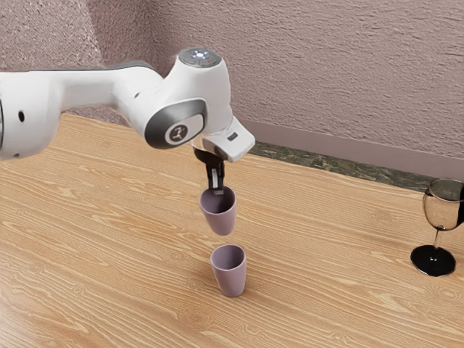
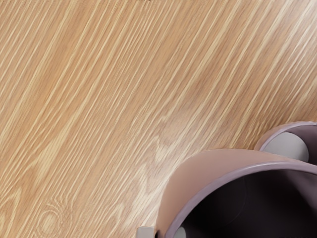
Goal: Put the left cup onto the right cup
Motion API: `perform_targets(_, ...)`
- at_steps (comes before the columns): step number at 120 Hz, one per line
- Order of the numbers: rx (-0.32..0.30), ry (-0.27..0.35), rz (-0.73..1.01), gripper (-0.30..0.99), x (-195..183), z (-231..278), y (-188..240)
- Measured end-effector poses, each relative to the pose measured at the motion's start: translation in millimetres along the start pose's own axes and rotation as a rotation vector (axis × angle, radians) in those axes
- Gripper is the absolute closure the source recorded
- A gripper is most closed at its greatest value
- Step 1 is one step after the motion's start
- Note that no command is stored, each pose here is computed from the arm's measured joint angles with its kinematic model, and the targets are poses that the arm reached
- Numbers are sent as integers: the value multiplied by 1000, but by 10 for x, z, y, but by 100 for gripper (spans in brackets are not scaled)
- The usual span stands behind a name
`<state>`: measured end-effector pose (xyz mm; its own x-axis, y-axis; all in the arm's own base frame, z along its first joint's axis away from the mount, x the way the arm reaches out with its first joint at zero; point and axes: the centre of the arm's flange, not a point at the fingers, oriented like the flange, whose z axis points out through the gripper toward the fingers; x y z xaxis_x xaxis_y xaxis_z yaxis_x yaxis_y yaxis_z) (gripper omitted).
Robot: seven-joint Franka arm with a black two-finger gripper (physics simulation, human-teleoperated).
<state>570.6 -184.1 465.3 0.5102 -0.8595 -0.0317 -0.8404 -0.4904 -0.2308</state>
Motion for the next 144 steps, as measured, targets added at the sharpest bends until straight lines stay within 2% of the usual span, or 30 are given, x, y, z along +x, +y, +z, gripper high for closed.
perform_targets(12, -4, 0, -12, 79, -26, -14, 2)
perform_targets(46, -82, 3, -68, 79, -46, 6, 106)
perform_targets(108, -108, -3, -86, 79, 101, 102, 247)
perform_targets(144, -155, -29, -124, 79, 34, 276, 334)
